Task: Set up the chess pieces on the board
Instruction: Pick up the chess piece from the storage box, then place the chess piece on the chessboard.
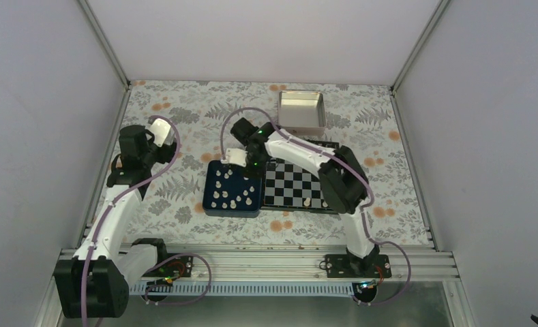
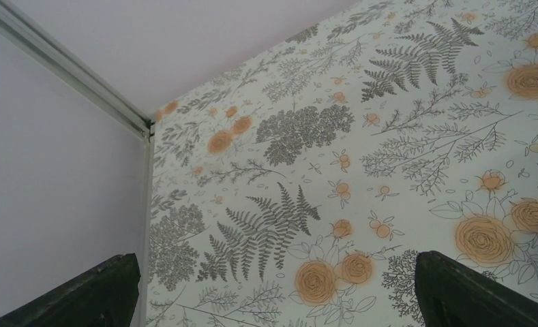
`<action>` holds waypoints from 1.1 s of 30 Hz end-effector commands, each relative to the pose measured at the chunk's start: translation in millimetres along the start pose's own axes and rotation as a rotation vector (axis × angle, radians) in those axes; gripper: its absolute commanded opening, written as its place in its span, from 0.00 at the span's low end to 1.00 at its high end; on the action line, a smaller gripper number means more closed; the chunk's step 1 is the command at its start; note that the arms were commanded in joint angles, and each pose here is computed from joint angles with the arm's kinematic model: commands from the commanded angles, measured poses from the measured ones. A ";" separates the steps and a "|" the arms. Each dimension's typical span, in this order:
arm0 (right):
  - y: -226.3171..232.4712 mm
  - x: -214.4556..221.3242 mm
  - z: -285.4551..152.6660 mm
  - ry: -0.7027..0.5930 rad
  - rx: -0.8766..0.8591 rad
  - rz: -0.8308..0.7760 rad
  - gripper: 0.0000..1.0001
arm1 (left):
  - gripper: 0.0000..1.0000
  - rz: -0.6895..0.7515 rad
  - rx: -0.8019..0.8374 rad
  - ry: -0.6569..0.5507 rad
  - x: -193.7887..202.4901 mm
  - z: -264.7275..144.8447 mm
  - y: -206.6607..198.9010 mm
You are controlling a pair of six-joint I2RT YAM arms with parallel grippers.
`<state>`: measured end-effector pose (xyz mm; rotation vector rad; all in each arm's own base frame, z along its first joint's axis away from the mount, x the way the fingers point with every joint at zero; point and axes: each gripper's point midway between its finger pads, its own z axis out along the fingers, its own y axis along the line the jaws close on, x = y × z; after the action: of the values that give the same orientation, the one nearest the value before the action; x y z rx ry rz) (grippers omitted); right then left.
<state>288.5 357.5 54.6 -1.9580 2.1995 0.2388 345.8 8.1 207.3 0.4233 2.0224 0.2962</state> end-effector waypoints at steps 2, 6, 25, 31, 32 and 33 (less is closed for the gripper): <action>-9.9 17.1 -79.6 -0.113 0.057 0.069 0.05 | 1.00 0.007 -0.013 -0.040 -9.4 -6.0 5.6; -16.8 65.5 -117.5 -0.129 0.123 0.147 0.05 | 1.00 0.002 -0.010 -0.050 -15.1 -8.4 7.1; 25.0 306.2 -106.9 -0.006 0.201 0.397 0.06 | 1.00 -0.026 0.030 -0.045 -20.0 -2.4 3.1; 42.9 309.2 -87.4 -0.015 0.136 0.369 0.07 | 1.00 -0.041 0.049 -0.044 -20.6 -1.0 0.3; 44.1 309.3 -85.1 -0.015 0.128 0.367 0.07 | 1.00 -0.042 0.050 -0.042 -19.9 -0.7 -0.1; 44.3 309.2 -83.8 -0.018 0.125 0.368 0.07 | 1.00 -0.042 0.050 -0.041 -19.5 -0.4 -0.3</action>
<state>205.7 37.8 62.7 -1.4257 2.5534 0.1194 349.5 1.5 210.5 0.4342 2.0233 0.2374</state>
